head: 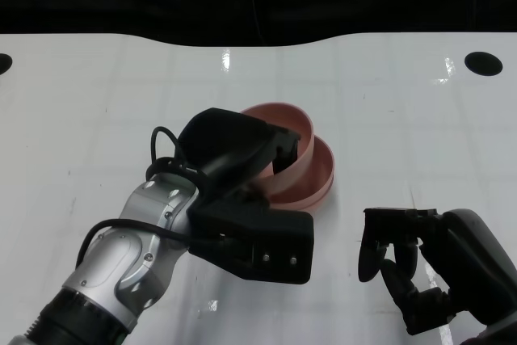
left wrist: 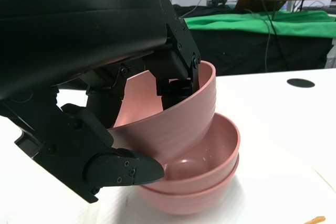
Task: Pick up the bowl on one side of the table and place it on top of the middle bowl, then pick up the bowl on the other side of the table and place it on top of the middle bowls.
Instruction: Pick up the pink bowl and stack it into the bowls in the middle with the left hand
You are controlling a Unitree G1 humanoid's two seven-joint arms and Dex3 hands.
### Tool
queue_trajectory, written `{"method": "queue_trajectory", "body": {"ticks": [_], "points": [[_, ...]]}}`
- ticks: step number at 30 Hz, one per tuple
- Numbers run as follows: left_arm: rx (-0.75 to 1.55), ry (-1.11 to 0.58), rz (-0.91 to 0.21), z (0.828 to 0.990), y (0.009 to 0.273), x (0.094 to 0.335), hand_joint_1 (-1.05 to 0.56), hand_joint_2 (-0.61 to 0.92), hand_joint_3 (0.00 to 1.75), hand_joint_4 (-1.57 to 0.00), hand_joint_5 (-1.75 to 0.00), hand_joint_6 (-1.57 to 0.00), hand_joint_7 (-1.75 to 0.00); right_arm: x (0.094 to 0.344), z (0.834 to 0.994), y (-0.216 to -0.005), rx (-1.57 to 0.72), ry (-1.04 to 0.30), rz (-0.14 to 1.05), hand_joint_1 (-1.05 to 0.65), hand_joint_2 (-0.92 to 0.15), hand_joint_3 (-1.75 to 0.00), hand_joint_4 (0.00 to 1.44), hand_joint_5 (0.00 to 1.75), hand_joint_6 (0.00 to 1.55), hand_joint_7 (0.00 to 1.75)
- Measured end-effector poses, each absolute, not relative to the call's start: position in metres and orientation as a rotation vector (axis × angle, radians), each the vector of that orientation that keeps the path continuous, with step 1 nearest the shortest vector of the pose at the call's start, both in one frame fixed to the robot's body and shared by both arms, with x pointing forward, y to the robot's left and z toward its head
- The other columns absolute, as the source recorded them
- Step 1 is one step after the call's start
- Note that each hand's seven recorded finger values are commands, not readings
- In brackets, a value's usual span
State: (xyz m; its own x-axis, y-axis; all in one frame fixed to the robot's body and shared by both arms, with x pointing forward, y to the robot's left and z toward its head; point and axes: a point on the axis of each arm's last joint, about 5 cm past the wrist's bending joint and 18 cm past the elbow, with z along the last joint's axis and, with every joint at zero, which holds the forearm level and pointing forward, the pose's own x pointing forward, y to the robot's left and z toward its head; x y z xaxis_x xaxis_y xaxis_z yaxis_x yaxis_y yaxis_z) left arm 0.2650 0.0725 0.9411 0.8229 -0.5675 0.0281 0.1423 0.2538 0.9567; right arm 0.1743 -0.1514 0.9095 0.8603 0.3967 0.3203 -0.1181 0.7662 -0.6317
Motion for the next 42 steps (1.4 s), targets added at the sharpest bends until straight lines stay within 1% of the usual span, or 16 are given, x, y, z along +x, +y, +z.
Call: {"method": "queue_trajectory", "body": {"ticks": [2, 4, 6, 7, 8, 9, 10, 11, 13, 16, 22, 26, 29, 33, 38, 42], "points": [[1.224, -0.395, -0.506, 0.937, 0.071, 0.265, -0.26, 0.56, 0.87, -0.87, -1.75, -0.85, -1.13, 0.174, 0.909, -0.151, -0.641, -0.458, 0.29, -0.1, -0.16, -1.65, 0.94, 1.75, 0.82, 1.55], [1.22, -0.389, -0.512, 0.933, 0.069, 0.265, -0.24, 0.58, 0.85, -0.86, -1.75, -0.81, -1.23, 0.174, 0.909, -0.151, -0.641, -0.456, 0.291, -0.1, -0.16, -1.65, 0.94, 1.75, 0.82, 1.55], [1.212, -0.371, -0.521, 0.93, 0.068, 0.266, -0.24, 0.59, 0.85, -0.85, -1.75, -0.78, -1.27, 0.174, 0.909, -0.151, -0.641, -0.456, 0.29, -0.1, -0.16, -1.65, 0.94, 1.75, 0.82, 1.55], [1.202, -0.36, -0.527, 0.928, 0.067, 0.266, -0.24, 0.63, 0.8, -0.8, -1.75, -0.77, -1.13, 0.174, 0.909, -0.151, -0.641, -0.456, 0.29, -0.09, -0.16, -1.65, 0.94, 1.75, 0.82, 1.55], [1.192, -0.349, -0.532, 0.927, 0.066, 0.266, -0.25, 0.64, 0.78, -0.78, -1.75, -0.77, -1.08, 0.174, 0.909, -0.151, -0.64, -0.456, 0.29, -0.09, -0.16, -1.65, 0.94, 1.75, 0.82, 1.55], [1.185, -0.339, -0.539, 0.926, 0.065, 0.266, -0.27, 0.71, 0.63, -0.7, -1.45, -0.73, -0.87, 0.174, 0.909, -0.151, -0.64, -0.456, 0.29, -0.09, -0.16, -1.65, 0.94, 1.75, 0.82, 1.54], [1.181, -0.328, -0.55, 0.925, 0.065, 0.267, -0.31, 0.83, 0.4, -0.62, -1.08, -0.72, -0.56, 0.174, 0.909, -0.151, -0.641, -0.456, 0.291, -0.1, -0.16, -1.65, 0.94, 1.75, 0.82, 1.54], [1.185, -0.321, -0.56, 0.926, 0.065, 0.268, -0.34, 0.87, 0.32, -0.58, -0.85, -0.71, -0.38, 0.174, 0.909, -0.151, -0.641, -0.457, 0.29, -0.1, -0.15, -1.65, 0.94, 1.75, 0.82, 1.54], [1.196, -0.315, -0.573, 0.926, 0.065, 0.269, -0.39, 0.91, 0.25, -0.52, -0.63, -0.68, -0.2, 0.174, 0.909, -0.151, -0.64, -0.457, 0.291, -0.1, -0.15, -1.65, 0.94, 1.75, 0.82, 1.54], [1.211, -0.318, -0.581, 0.926, 0.065, 0.269, -0.52, 0.92, 0.24, -0.34, -0.47, -0.5, -0.05, 0.174, 0.909, -0.151, -0.639, -0.457, 0.291, -0.11, -0.15, -1.65, 0.93, 1.75, 0.81, 1.54], [1.224, -0.331, -0.591, 0.925, 0.064, 0.268, -0.68, 0.92, 0.29, -0.15, -0.38, -0.32, 0.0, 0.175, 0.909, -0.15, -0.637, -0.459, 0.291, -0.12, -0.16, -1.64, 0.92, 1.75, 0.82, 1.51], [1.238, -0.351, -0.586, 0.926, 0.064, 0.267, -0.73, 0.92, 0.33, -0.05, -0.37, -0.27, 0.0, 0.175, 0.909, -0.15, -0.637, -0.459, 0.291, -0.13, -0.16, -1.65, 0.92, 1.75, 0.82, 1.5], [1.246, -0.369, -0.582, 0.93, 0.066, 0.267, -0.75, 0.92, 0.34, 0.0, -0.43, -0.25, 0.0, 0.175, 0.909, -0.15, -0.638, -0.459, 0.291, -0.12, -0.16, -1.64, 0.92, 1.75, 0.82, 1.49], [1.255, -0.398, -0.574, 0.935, 0.07, 0.265, -0.75, 0.92, 0.35, 0.0, -0.45, -0.25, -0.01, 0.175, 0.909, -0.15, -0.638, -0.458, 0.291, -0.11, -0.15, -1.64, 0.92, 1.75, 0.82, 1.48], [1.241, -0.443, -0.553, 0.94, 0.079, 0.257, -0.71, 0.92, 0.32, 0.0, -0.54, -0.27, -0.02, 0.175, 0.908, -0.15, -0.638, -0.456, 0.291, -0.11, -0.16, -1.64, 0.92, 1.75, 0.83, 1.48], [1.173, -0.451, -0.527, 0.947, 0.094, 0.25, -0.65, 0.92, 0.34, 0.0, -0.72, -0.3, -0.02, 0.174, 0.908, -0.15, -0.639, -0.455, 0.292, -0.1, -0.16, -1.64, 0.93, 1.75, 0.84, 1.49]]}}
